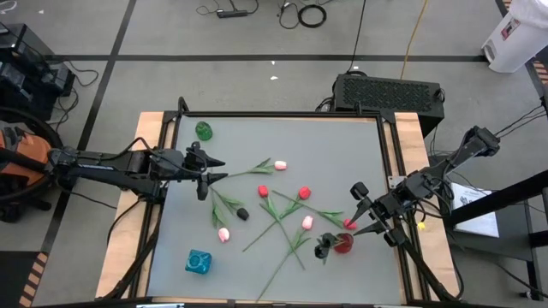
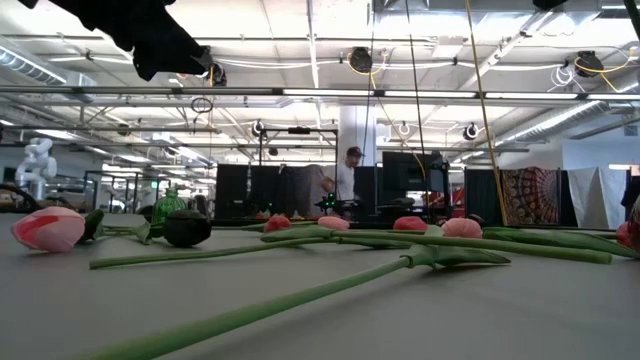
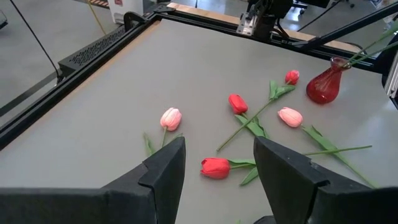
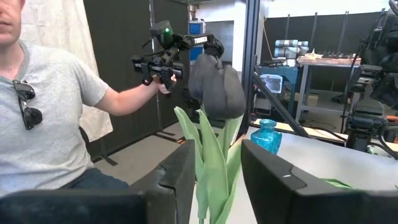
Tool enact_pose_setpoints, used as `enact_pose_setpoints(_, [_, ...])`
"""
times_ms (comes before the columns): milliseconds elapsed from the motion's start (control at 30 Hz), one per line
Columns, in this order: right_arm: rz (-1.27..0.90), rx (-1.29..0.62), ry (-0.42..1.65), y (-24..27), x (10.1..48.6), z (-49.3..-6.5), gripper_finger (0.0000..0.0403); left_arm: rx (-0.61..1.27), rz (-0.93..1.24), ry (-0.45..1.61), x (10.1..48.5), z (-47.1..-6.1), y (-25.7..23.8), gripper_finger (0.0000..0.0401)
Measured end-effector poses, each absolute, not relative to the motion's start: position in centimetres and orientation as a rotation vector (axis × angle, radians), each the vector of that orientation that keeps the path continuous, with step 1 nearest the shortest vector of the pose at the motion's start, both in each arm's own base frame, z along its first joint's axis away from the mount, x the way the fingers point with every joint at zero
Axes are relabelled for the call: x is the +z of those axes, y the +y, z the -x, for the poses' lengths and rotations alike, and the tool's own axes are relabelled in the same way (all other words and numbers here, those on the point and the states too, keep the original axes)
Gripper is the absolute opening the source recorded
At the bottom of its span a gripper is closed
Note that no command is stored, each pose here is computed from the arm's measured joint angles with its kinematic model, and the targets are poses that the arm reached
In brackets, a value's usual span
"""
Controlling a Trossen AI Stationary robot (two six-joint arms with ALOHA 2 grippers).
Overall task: Sort flowers into vase by color
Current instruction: Put the black flower into the red vase
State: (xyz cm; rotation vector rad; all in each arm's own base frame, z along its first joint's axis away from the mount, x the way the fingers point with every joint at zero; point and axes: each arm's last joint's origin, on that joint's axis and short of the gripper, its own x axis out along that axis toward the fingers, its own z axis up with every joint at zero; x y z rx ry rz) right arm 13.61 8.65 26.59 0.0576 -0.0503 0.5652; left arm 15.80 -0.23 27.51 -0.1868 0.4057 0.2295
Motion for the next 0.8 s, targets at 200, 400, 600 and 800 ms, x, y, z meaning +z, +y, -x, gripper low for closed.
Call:
enact_pose_setpoints(200, [-0.029, 0.507, -0.084, 8.4, 26.9, -13.5, 0.0121, 0.23, 0.186, 0.406, 27.5, -15.8, -0.2, 0.0197])
enact_pose_setpoints(400, [0.008, 0.325, -0.18, 7.7, 27.8, -13.4, 0.0121, 0.228, 0.179, 0.406, 27.5, -15.8, -0.2, 0.0197])
enact_pose_setpoints(600, [0.055, 0.07, -0.221, 6.9, 28.4, -13.4, 0.0121, 0.229, 0.178, 0.41, 27.5, -15.8, -0.2, 0.0197])
enact_pose_setpoints(800, [0.077, -0.086, -0.194, 6.4, 28.3, -13.4, 0.0121, 0.188, 0.137, 0.427, 27.4, -15.8, -0.3, 0.0197])
